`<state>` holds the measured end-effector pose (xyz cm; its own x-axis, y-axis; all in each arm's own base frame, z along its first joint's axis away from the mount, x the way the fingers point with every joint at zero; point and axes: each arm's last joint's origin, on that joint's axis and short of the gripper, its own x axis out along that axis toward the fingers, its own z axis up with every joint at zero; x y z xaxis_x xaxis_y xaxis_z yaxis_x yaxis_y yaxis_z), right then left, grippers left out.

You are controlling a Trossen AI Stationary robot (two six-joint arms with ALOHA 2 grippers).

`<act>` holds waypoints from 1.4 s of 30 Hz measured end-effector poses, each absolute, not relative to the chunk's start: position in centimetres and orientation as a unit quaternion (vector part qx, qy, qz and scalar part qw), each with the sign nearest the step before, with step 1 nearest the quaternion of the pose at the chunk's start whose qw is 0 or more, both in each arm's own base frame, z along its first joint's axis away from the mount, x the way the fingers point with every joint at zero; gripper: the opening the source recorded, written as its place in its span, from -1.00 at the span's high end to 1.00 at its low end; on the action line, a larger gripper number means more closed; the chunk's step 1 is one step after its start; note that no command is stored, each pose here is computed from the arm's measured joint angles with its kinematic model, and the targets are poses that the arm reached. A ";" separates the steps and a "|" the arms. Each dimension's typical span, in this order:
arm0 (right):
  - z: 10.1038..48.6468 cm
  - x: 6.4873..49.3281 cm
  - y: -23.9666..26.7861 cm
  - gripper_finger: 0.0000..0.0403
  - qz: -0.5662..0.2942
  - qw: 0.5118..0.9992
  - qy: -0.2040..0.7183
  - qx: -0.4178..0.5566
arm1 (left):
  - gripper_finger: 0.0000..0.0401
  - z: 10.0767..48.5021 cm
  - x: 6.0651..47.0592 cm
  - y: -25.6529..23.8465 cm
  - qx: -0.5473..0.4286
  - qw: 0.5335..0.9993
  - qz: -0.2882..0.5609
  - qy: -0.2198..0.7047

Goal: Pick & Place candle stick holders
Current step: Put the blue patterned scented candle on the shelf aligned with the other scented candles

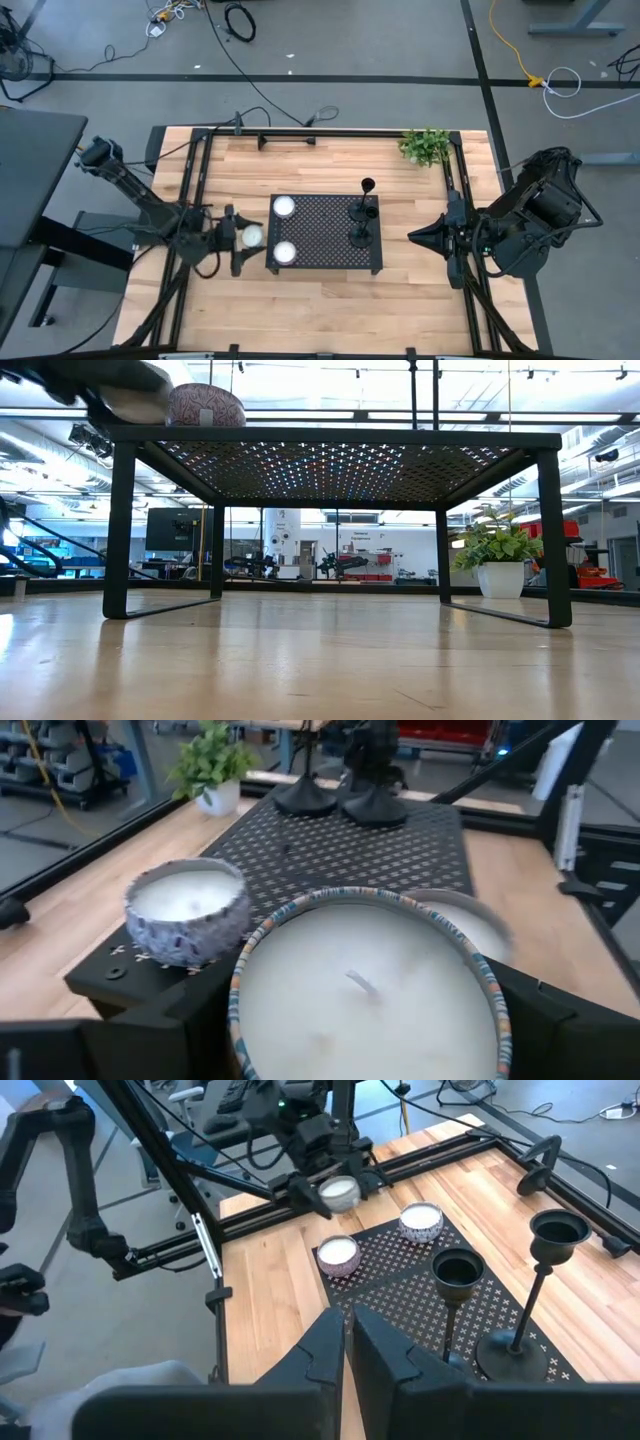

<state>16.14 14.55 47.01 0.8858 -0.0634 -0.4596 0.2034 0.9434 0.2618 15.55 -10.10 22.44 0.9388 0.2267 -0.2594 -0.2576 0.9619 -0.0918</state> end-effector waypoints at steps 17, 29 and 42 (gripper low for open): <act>47.0 16.2 14.6 0.90 -0.067 0.960 0.228 0.146 | -0.45 22.4 18.3 -5.6 -0.107 0.974 0.125 0.157; 47.1 16.2 14.6 0.90 -0.066 0.960 0.227 0.146 | -0.45 22.9 19.2 -5.2 -0.124 0.980 0.094 0.127; 47.1 16.2 14.6 0.90 -0.065 0.962 0.228 0.139 | -0.45 21.1 22.0 -6.3 -0.093 0.977 0.094 0.167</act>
